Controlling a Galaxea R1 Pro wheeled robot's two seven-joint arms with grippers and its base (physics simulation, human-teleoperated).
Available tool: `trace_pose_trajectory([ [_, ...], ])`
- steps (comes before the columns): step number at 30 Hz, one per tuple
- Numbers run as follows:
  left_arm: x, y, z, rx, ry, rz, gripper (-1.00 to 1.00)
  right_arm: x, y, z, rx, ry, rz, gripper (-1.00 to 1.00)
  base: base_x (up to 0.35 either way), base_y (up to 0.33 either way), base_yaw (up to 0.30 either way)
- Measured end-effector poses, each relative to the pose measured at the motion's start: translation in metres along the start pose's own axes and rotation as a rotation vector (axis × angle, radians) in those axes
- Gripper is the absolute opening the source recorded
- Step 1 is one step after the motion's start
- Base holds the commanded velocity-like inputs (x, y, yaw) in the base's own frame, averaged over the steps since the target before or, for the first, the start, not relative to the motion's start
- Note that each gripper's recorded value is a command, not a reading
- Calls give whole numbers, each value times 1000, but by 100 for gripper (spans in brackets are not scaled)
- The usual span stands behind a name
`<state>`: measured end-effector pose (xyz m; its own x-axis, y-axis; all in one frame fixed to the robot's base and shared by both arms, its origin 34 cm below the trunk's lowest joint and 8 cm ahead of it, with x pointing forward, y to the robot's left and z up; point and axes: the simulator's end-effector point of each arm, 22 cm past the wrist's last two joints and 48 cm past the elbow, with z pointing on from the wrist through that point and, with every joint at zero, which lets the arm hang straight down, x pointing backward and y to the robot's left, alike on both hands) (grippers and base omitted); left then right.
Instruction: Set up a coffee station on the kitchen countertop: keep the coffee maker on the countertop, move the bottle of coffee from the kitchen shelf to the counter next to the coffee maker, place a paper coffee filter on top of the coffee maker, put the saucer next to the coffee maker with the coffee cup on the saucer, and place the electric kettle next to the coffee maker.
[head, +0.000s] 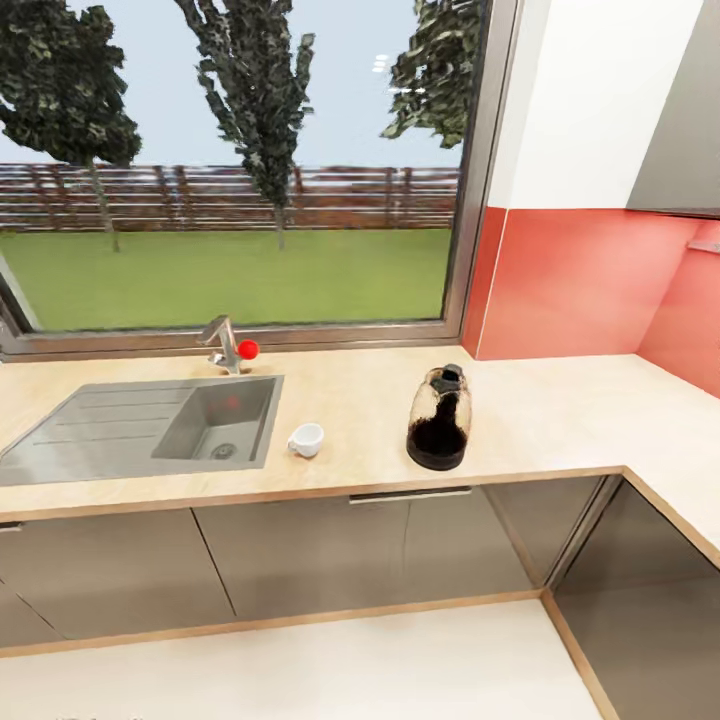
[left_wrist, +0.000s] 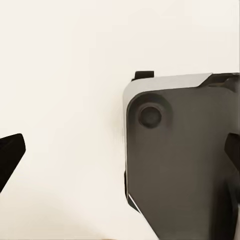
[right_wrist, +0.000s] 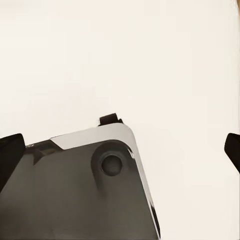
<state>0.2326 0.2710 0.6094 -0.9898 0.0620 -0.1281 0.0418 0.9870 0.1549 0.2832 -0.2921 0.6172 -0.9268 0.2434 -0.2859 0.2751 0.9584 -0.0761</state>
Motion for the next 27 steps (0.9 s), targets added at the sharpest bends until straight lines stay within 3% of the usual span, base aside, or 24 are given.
trace_pose_trajectory([
  [9,0,-1,0,1,0,-2,100,1,0,0,0,1,0,100,18,-272,231],
  [27,-1,-1,0,1,0,-2,100,1,1,0,0,1,0,100,0,-273,30],
])
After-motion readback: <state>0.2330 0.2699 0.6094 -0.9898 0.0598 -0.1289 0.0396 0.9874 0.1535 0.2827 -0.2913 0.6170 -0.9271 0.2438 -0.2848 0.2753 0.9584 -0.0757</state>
